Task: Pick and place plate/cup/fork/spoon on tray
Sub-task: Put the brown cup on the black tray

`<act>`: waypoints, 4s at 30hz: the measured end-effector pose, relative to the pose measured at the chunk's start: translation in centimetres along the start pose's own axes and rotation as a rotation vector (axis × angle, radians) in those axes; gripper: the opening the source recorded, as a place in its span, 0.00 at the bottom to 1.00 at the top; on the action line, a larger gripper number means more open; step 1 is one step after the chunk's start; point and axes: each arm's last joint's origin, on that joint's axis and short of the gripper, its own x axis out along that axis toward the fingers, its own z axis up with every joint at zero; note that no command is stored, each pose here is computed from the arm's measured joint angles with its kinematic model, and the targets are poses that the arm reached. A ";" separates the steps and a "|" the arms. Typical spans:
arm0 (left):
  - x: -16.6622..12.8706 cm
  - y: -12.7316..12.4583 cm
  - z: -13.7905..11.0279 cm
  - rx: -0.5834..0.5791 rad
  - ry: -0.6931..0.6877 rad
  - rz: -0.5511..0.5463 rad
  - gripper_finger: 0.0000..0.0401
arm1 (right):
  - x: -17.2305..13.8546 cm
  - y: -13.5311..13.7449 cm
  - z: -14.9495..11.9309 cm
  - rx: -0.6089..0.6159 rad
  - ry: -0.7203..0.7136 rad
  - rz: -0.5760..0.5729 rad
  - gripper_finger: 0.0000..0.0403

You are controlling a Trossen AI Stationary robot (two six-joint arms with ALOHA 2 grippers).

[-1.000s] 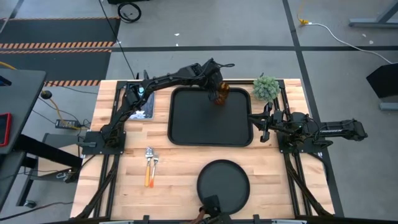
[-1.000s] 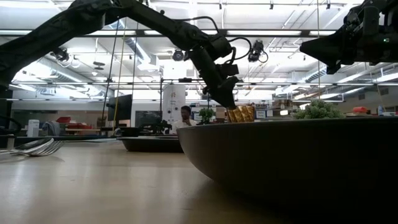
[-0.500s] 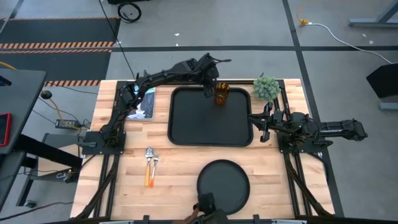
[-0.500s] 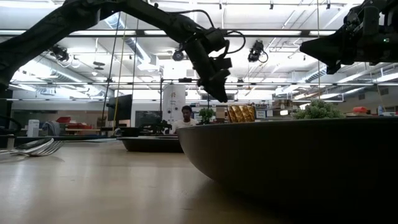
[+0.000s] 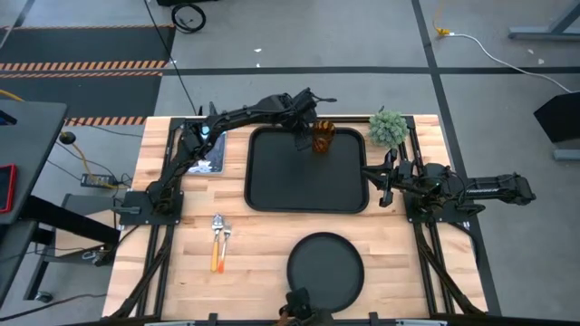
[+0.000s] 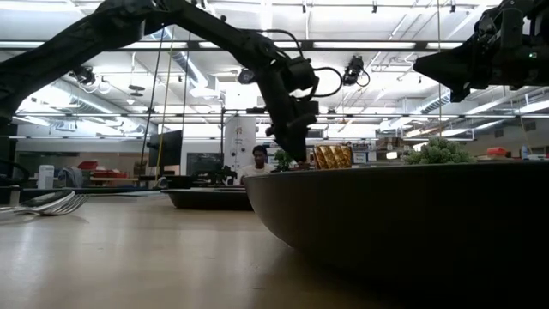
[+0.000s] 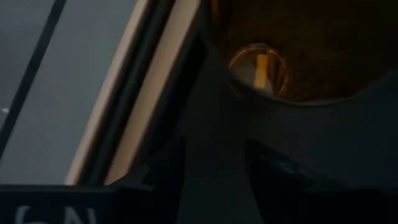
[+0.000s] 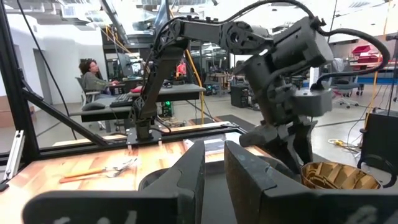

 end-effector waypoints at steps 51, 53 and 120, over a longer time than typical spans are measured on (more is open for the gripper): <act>3.3 -4.8 1.4 0.194 -0.122 0.119 0.43 | 0.0 0.0 0.0 0.001 -0.004 0.000 0.17; 3.2 -4.7 1.6 0.190 -0.141 0.150 0.43 | 0.0 0.0 0.0 0.001 -0.004 0.000 0.17; 2.8 -6.1 2.7 0.259 -0.277 0.024 0.43 | 0.0 0.0 0.0 0.001 -0.004 0.000 0.17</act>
